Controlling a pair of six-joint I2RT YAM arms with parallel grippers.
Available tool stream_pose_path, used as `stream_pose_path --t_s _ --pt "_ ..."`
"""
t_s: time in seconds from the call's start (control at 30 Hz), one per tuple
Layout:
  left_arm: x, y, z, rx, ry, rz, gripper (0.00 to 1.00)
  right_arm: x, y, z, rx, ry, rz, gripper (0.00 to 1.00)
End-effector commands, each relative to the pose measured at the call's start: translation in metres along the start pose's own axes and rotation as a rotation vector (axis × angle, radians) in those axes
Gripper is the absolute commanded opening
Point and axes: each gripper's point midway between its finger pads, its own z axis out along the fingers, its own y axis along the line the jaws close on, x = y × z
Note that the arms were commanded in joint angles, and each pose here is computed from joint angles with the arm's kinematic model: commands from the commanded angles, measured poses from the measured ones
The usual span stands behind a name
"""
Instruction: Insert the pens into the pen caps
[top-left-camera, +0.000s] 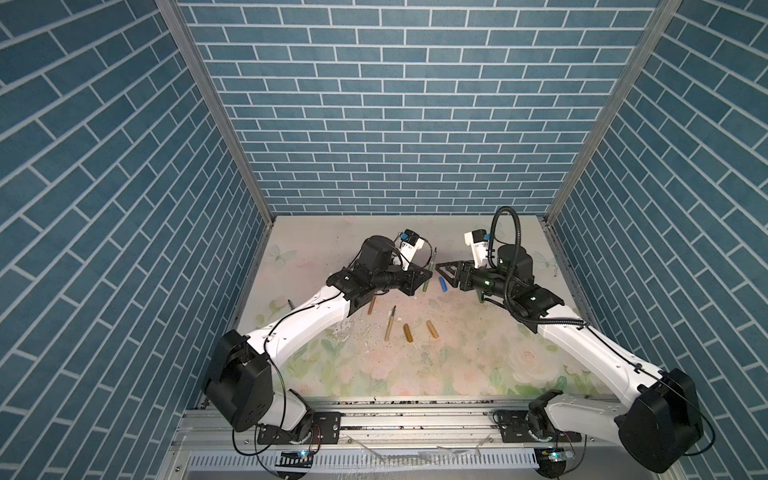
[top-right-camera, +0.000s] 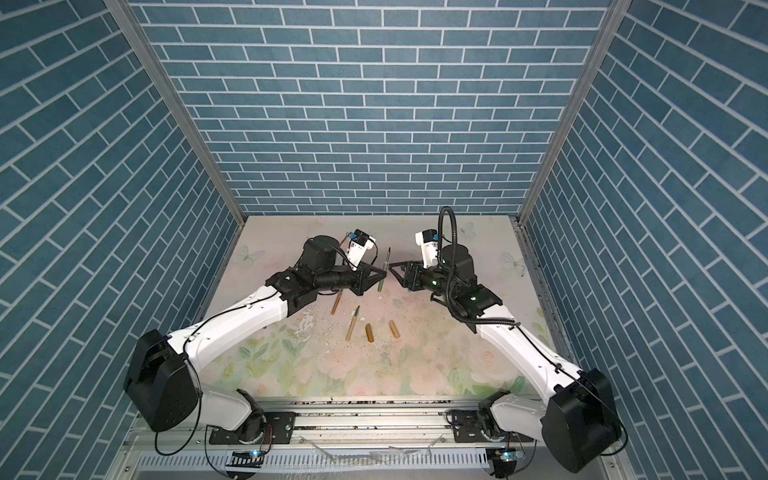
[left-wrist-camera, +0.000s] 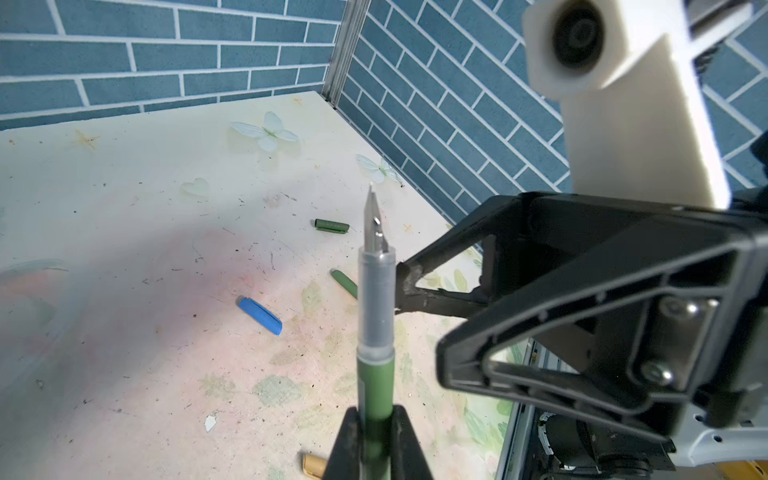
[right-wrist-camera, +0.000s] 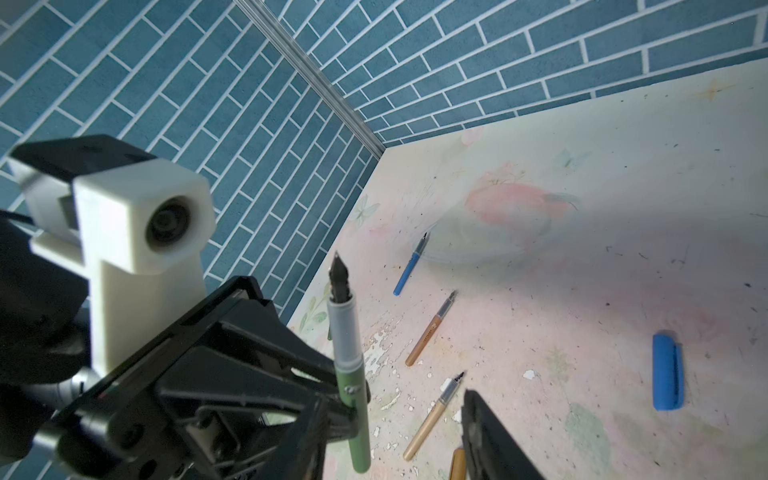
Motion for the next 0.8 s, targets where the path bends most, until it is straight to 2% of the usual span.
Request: stream_pose_path --t_s 0.0,0.17,0.37,0.5,0.6,0.63,0.73,0.77 --pt "-0.005 -0.008 -0.006 0.027 -0.024 0.010 0.05 -0.016 0.020 0.005 -0.070 -0.042 0.020 0.52" --pt "-0.004 -0.010 -0.005 0.041 -0.019 0.005 0.05 -0.011 0.028 0.010 -0.102 -0.023 0.016 0.48" --pt "-0.004 -0.012 -0.005 0.052 -0.019 0.003 0.05 -0.009 0.028 0.018 -0.126 -0.016 0.048 0.36" --pt "-0.005 -0.014 -0.006 0.062 -0.021 0.005 0.05 -0.009 0.029 0.022 -0.137 -0.011 0.059 0.27" --pt "-0.005 -0.016 -0.006 0.073 -0.020 0.007 0.06 -0.008 0.031 0.022 -0.147 -0.013 0.062 0.15" --pt "-0.004 -0.016 -0.006 0.075 -0.017 0.004 0.09 -0.008 0.031 0.021 -0.148 -0.015 0.063 0.11" --pt "-0.002 -0.015 -0.005 0.078 -0.010 -0.001 0.33 -0.011 0.032 0.017 -0.145 -0.030 0.056 0.05" --pt "-0.001 -0.016 -0.004 0.080 -0.009 0.000 0.44 -0.011 0.032 0.015 -0.140 -0.036 0.053 0.04"
